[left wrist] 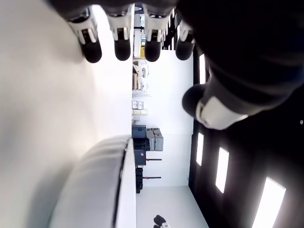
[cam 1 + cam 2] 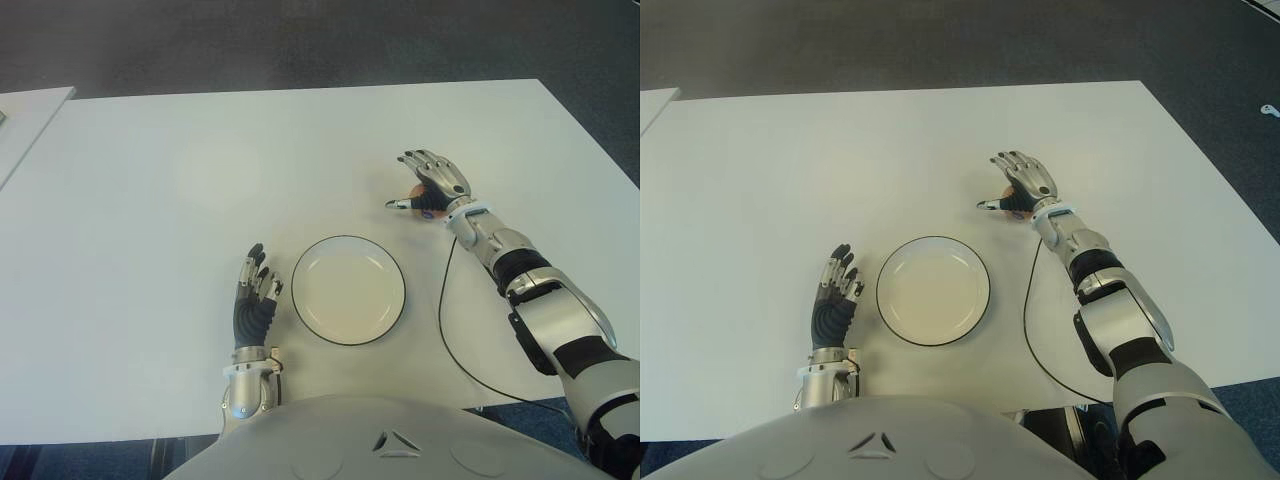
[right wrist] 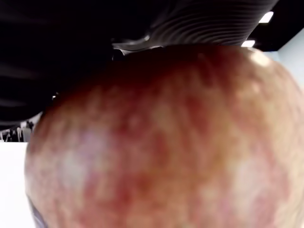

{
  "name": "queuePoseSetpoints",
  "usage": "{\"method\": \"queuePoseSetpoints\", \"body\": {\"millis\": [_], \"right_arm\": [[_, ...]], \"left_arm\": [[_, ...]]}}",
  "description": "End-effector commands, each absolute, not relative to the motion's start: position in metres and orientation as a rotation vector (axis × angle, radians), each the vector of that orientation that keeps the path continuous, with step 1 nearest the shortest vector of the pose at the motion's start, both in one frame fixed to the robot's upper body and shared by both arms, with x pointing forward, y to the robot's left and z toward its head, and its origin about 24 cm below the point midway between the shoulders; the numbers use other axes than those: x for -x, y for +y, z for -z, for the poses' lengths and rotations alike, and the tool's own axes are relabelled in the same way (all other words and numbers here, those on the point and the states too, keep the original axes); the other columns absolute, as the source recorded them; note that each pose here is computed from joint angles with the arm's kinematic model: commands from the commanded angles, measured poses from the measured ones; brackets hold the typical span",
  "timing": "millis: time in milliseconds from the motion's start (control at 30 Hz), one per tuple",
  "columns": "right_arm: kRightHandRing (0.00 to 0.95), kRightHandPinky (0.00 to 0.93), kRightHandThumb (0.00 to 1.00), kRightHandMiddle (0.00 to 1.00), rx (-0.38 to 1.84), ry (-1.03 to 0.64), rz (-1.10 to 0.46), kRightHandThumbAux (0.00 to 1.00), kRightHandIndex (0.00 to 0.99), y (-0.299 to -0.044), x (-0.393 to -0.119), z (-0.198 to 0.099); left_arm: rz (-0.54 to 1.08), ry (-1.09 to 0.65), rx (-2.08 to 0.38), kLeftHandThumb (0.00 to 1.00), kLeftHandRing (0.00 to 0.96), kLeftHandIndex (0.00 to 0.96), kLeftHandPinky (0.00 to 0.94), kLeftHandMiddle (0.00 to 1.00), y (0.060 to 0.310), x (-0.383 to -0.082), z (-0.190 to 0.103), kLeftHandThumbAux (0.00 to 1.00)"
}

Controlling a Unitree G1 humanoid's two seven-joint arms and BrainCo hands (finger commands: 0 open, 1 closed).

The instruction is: Put the apples into the plate.

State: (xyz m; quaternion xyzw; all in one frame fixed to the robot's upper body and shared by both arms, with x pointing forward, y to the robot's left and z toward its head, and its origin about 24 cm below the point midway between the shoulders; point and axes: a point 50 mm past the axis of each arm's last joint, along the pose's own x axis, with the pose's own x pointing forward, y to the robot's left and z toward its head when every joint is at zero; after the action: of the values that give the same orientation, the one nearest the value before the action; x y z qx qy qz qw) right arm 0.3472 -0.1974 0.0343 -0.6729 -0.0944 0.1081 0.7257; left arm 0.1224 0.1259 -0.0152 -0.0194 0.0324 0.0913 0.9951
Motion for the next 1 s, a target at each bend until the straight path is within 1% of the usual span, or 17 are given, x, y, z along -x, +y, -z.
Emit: {"method": "queuePoseSetpoints", "body": {"millis": [33,167,433,533,700,1000], "right_arm": [[0.000,0.000,0.266,0.000,1.485,-0.177,-0.232,0.301,0.000,-0.199,-0.347,-0.031],[0.000,0.000,0.257,0.000,1.494,-0.154,-0.233,0.296,0.000,-0.204,-0.345,-0.028],[0.000,0.000,0.259,0.000,1.513,-0.107,-0.233,0.297,0.000,-0.213,-0.339,-0.020],[0.000,0.000,0.257,0.000,1.520,-0.086,-0.235,0.300,0.000,-0.217,-0.337,-0.016],[0.000,0.000,0.254,0.000,1.531,-0.038,-0.245,0.305,0.000,-0.224,-0.330,-0.007],[0.000,0.000,0.259,0.000,1.564,0.059,-0.289,0.319,0.000,-0.235,-0.315,0.011]], "left_arm": [[-0.204,0.099,0.054,0.153,0.040,0.026,0.040,0.050,0.122,-0.118,0.017,0.611],[-0.207,0.096,0.060,0.157,0.039,0.028,0.031,0.052,0.121,-0.117,0.016,0.610],[-0.220,0.085,0.067,0.162,0.048,0.037,0.057,0.058,0.120,-0.117,0.015,0.607],[-0.218,0.078,0.071,0.150,0.041,0.040,0.028,0.059,0.120,-0.118,0.015,0.605],[-0.207,0.068,0.083,0.139,0.031,0.039,0.007,0.057,0.119,-0.118,0.014,0.603],[-0.184,0.041,0.090,0.138,0.016,0.040,0.000,0.049,0.118,-0.117,0.012,0.602]]}}
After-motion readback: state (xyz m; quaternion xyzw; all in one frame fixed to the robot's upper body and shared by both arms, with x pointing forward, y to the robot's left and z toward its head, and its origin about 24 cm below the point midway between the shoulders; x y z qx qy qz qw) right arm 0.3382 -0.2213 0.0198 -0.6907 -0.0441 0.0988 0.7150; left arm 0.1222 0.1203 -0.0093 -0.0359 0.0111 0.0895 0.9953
